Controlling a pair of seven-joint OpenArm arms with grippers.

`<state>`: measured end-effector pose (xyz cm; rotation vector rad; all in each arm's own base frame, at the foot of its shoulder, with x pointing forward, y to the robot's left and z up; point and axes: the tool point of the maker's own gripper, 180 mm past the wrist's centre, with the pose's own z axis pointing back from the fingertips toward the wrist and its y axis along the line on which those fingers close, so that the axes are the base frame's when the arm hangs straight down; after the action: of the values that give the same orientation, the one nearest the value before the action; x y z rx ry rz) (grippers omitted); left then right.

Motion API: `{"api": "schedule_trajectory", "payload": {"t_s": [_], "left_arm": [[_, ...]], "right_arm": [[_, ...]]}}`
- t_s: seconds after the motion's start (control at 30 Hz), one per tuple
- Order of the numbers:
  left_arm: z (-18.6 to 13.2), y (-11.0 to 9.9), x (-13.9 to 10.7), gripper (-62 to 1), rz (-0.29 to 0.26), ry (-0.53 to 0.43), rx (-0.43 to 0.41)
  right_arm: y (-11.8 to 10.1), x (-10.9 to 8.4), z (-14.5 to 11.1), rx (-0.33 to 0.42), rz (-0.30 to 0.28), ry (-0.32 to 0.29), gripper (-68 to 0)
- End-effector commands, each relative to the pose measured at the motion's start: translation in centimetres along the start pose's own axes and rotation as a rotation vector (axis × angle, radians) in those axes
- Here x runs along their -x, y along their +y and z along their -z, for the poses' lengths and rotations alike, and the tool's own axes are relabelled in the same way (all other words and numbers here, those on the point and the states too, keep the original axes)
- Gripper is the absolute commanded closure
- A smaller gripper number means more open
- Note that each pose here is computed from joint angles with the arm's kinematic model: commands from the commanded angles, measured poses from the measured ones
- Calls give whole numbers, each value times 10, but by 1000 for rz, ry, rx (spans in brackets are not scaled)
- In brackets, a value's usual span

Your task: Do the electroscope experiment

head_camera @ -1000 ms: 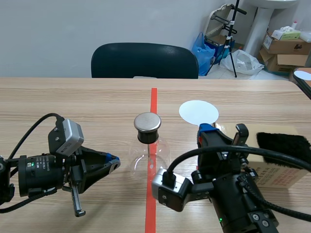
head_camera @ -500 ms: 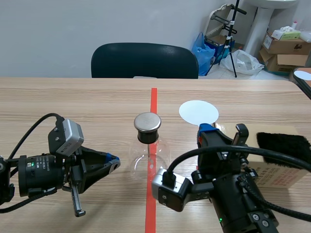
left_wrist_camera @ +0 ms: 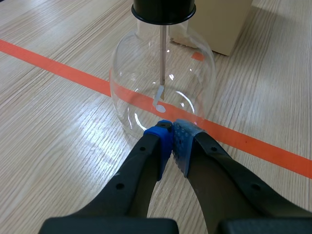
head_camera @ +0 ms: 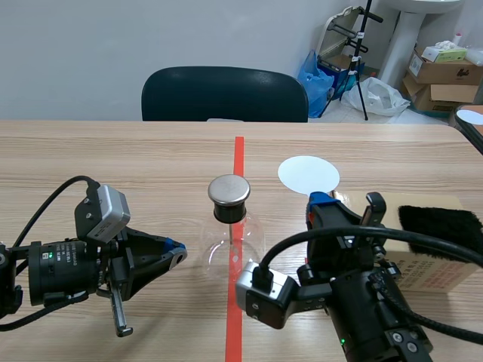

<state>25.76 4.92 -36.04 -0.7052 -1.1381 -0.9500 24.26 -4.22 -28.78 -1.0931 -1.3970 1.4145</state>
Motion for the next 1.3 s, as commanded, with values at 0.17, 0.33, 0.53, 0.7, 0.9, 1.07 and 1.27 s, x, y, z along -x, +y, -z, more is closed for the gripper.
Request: {"api": "schedule_trajectory", "payload": {"t_s": [0.17, 0.33, 0.53, 0.7, 0.9, 1.07, 1.27], "left_arm": [[1, 2, -9, -31, -4, -37, -9], [1, 2, -9, -31, -4, -37, -9], [1, 2, -9, -31, -4, -37, -9], [1, 2, -9, -31, -4, -37, -9], [1, 2, -9, -31, -4, -37, -9], [1, 2, -9, -31, -4, -37, -9], [1, 2, -9, -31, -4, -37, -9]], "right_arm": [[-10, 2, 5, 38, 2, 8, -9], [-10, 2, 5, 38, 2, 8, -9], [-10, 2, 5, 38, 2, 8, -9], [-10, 3, 5, 38, 2, 9, -9], [-10, 2, 5, 38, 2, 8, -9], [-10, 2, 5, 39, 2, 5, -9], [-11, -8, 5, 41, 0, -53, -9]]}}
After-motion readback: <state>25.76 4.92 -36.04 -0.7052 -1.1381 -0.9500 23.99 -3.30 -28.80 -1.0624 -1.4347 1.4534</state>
